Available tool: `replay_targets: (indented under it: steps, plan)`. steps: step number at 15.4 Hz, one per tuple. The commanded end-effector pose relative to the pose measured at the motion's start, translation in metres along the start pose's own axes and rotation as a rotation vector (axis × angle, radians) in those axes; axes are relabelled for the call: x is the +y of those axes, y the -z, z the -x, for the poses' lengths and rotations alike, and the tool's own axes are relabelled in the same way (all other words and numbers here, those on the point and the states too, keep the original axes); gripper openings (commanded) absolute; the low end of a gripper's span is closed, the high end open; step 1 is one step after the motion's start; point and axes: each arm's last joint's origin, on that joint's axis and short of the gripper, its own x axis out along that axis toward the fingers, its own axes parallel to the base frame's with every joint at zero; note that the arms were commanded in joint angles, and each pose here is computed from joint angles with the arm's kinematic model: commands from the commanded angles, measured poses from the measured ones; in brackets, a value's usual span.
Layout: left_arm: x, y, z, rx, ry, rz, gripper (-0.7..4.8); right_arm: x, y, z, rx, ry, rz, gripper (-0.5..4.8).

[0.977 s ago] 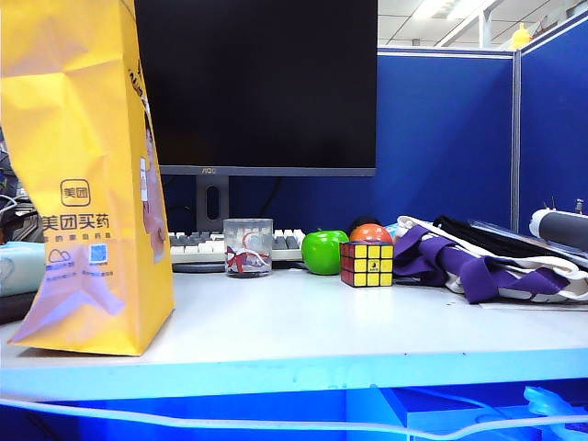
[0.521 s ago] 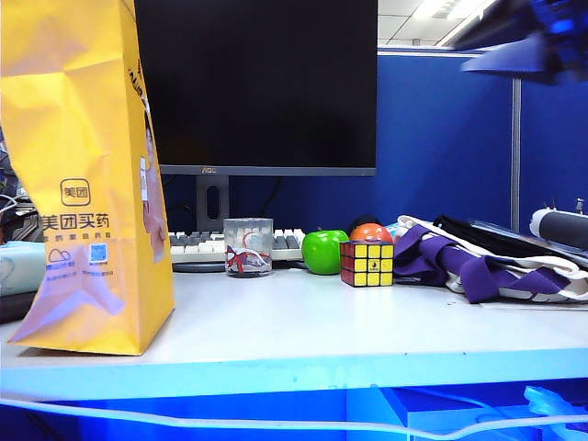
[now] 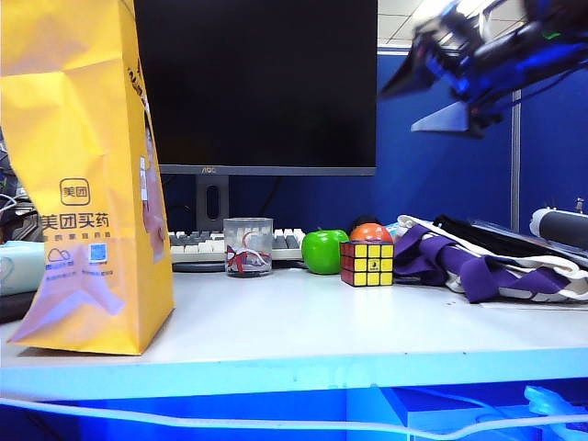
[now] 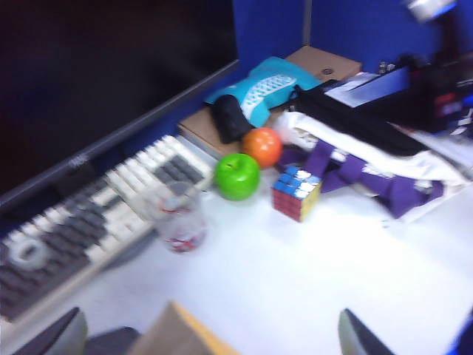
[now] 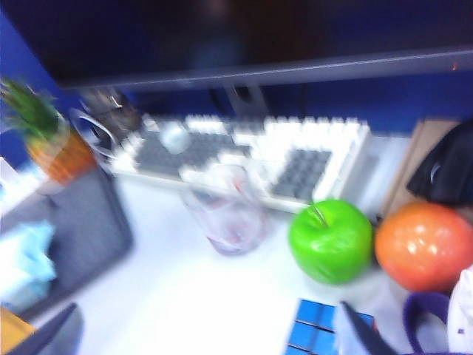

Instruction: Pick up the Rubik's Cube and throw it into the yellow paper bag.

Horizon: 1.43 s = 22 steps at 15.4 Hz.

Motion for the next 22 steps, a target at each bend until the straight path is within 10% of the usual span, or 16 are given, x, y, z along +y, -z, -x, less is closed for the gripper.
replay_targets:
  steps: [1,7,22]
  plan:
    - [0.001,-0.003,-0.002,-0.025,-0.01,0.05,4.63,0.004,-0.005,-0.038,0.138,0.108,0.187,4.79]
    - [-0.001,0.001,-0.014,0.025,0.035,0.058,4.63,-0.013,0.016,-0.088,0.313,0.268,0.253,4.79]
    - [-0.01,-0.027,-0.016,-0.05,0.084,0.023,4.62,-0.032,0.07,-0.123,0.447,0.208,0.169,4.79]
